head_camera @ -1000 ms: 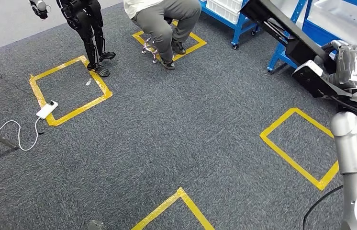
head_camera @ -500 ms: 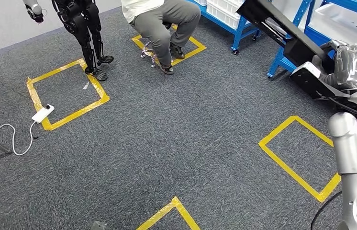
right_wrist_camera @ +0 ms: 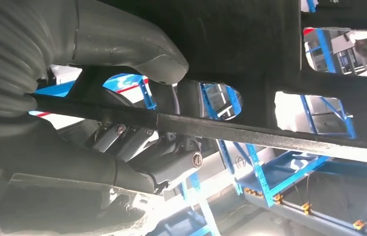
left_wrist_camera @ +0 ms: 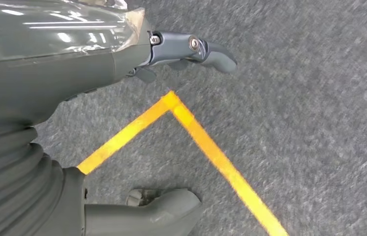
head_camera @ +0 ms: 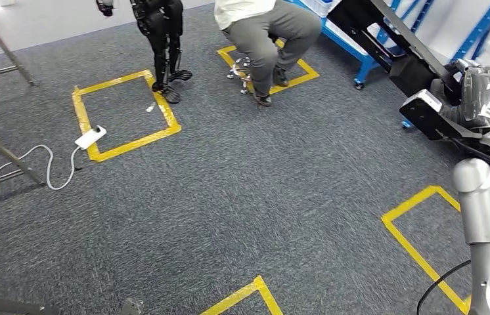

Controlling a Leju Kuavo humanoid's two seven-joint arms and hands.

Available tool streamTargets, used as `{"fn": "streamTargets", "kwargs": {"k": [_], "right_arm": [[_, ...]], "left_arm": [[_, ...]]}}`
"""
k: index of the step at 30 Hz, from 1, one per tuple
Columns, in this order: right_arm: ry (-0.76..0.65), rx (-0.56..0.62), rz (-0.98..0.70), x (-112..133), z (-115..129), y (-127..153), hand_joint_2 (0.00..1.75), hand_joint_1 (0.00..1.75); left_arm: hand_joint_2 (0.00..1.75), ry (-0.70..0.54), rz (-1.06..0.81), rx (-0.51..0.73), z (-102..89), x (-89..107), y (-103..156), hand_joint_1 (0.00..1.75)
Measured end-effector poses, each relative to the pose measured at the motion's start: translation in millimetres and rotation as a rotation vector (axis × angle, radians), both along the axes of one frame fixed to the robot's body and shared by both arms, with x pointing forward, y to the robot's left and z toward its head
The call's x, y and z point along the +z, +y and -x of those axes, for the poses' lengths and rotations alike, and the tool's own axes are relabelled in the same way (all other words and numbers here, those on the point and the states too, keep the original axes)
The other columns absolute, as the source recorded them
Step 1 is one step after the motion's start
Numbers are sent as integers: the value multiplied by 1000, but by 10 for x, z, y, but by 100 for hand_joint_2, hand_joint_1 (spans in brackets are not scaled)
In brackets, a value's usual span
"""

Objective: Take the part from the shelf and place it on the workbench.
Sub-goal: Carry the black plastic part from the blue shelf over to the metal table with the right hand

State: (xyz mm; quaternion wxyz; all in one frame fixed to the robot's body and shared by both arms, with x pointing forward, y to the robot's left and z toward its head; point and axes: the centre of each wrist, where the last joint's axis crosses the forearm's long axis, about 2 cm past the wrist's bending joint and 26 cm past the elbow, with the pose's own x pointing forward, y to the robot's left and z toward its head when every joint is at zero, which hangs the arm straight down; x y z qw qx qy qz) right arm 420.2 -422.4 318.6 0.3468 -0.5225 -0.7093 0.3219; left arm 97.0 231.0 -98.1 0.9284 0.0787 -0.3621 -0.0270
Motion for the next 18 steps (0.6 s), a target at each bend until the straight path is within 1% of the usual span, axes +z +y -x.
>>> {"fn": "streamTargets", "kwargs": {"k": [7,18], "right_arm": [[-3,-6,10,18,4,-16,175,175],[-7,3,11,44,-16,39,175,175]], "left_arm": [[175,3,6,-3,9,0,-20,0],[175,11,2,-3,32,-7,-5,0]]}}
